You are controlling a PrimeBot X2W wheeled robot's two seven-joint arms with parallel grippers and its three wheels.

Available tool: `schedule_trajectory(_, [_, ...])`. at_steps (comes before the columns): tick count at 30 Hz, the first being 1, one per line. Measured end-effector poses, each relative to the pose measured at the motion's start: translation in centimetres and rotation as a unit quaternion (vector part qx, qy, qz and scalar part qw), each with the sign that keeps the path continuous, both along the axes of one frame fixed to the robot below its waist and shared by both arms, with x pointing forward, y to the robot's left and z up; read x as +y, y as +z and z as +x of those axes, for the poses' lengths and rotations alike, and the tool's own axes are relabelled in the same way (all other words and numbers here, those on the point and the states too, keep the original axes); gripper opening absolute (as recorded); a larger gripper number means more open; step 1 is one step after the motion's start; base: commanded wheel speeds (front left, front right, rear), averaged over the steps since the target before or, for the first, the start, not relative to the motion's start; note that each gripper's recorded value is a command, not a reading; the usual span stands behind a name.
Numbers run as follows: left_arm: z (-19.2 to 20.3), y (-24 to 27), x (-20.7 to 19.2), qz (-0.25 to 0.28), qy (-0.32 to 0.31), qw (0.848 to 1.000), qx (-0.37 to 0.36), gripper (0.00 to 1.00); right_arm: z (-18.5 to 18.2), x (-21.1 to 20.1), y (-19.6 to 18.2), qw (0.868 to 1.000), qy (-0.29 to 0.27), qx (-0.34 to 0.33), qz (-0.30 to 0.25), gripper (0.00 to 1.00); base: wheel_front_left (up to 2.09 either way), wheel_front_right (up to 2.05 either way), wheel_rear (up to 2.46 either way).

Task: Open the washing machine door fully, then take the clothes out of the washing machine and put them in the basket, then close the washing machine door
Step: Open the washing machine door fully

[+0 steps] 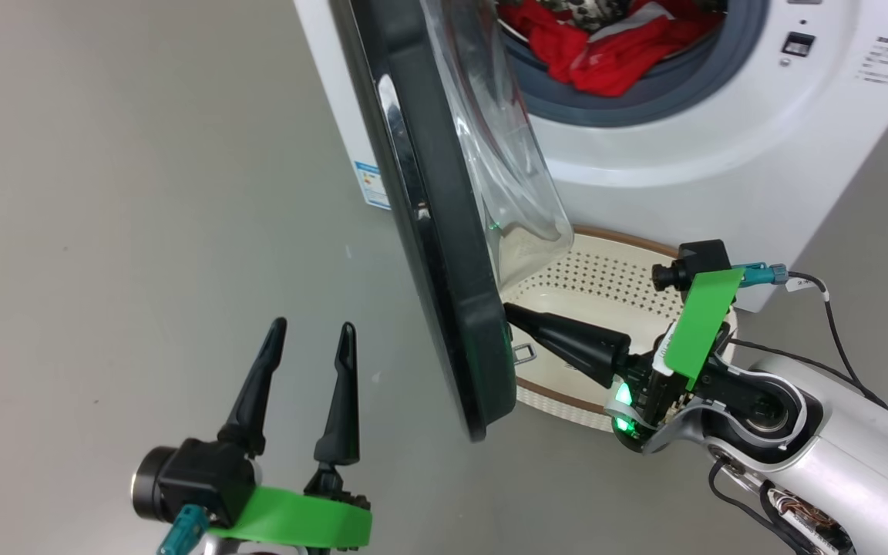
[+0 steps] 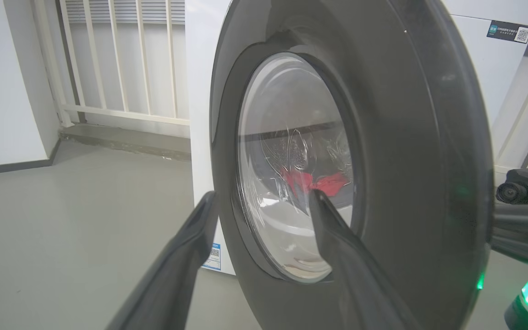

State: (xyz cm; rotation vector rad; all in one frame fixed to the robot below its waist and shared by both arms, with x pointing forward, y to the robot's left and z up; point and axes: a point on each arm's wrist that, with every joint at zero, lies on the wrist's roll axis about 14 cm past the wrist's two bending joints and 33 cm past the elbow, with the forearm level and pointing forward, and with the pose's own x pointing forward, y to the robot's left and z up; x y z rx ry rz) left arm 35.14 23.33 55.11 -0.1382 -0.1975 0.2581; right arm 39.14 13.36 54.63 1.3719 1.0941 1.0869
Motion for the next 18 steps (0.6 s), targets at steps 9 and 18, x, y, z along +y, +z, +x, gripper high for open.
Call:
schedule_trajectory(9, [-1.9, -0.1, 1.5, -0.003, 0.03, 1.0, 0.003, 1.0, -1.8, 2.1, 0.1, 0.999, 0.041, 0.003, -0.005, 0.0, 0.0, 0.0, 0.0])
schedule_trajectory(18, [-2.9, 0.1, 2.3, -0.009, 0.048, 0.999, 0.0, 1.0, -2.8, 3.5, 0.4, 0.998, 0.066, -0.005, -0.008, 0.0, 0.0, 0.0, 0.0])
